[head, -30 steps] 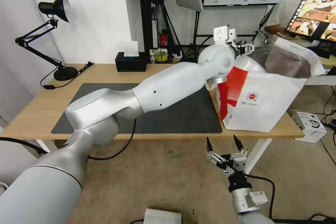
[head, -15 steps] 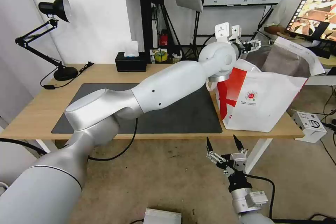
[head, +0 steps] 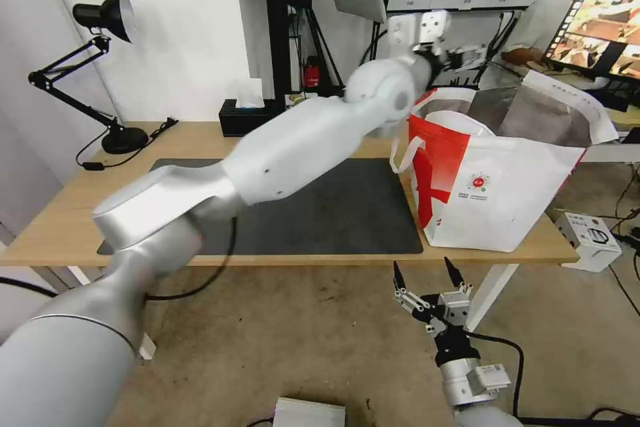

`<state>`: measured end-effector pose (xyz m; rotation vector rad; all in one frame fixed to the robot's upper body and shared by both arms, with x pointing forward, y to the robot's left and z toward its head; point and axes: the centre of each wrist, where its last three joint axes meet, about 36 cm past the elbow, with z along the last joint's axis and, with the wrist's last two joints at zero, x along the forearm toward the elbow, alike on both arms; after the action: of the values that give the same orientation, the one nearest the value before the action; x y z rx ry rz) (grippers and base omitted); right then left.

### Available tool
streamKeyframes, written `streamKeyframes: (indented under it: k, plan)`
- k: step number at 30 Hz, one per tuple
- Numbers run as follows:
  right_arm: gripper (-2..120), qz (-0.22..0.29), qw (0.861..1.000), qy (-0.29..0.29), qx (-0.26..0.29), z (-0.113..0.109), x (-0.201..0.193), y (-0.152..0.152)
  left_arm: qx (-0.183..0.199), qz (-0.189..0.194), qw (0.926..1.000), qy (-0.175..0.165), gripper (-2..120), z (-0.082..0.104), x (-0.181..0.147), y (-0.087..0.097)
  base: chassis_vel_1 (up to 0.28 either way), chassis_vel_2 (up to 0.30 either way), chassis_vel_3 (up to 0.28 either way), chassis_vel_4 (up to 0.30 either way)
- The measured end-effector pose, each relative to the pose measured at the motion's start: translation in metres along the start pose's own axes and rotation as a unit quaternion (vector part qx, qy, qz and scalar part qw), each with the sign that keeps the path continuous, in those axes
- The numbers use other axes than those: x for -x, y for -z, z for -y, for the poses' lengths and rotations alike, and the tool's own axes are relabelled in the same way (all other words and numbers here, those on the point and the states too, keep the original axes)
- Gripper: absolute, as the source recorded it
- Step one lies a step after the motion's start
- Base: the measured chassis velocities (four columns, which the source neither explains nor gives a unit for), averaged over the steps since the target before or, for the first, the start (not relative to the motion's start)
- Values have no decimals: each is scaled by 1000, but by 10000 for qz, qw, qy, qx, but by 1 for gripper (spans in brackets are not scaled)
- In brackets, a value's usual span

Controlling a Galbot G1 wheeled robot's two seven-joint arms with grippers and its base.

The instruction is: Pick up the trash from the table and place it into the takeout bag.

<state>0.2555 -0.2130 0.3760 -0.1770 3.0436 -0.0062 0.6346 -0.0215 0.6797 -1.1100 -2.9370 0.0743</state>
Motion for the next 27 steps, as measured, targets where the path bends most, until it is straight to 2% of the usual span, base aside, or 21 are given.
streamKeyframes:
  k: [2, 3, 5, 9, 11, 16, 21, 27]
  plan:
    - [100, -1, 10000, 0, 0, 0, 0, 0, 135, -23, 9999, 52, 100, -15, -15, -13, 0, 0, 0, 0]
    - [100, -1, 10000, 0, 0, 0, 0, 0, 135, -23, 9999, 52, 100, -15, -15, -13, 0, 0, 0, 0]
    - [100, 0, 10000, 0, 0, 0, 0, 0, 233, -52, 9996, 177, 100, -33, -37, -29, 0, 0, 0, 0]
    - [100, 0, 10000, 0, 0, 0, 0, 0, 248, -76, 9992, 297, 100, -46, -51, -40, 0, 0, 0, 0]
    - [100, 0, 10000, 0, 0, 0, 0, 0, 150, -95, 9985, 517, 100, -58, -64, -52, 0, 0, 0, 0]
    - [100, 0, 10000, -1, -1, 0, 0, 0, 39, -159, 9963, 846, 100, -76, -87, -67, 0, 0, 0, 0]
    - [100, 0, 10000, 0, 0, 0, 0, 0, 7, -184, 9947, 1011, 100, -91, -108, -74, 0, 0, 0, 0]
    - [100, 0, 10000, 0, 0, 0, 0, 0, -57, -240, 9913, 1297, 100, -116, -157, -90, 0, 0, 0, 0]
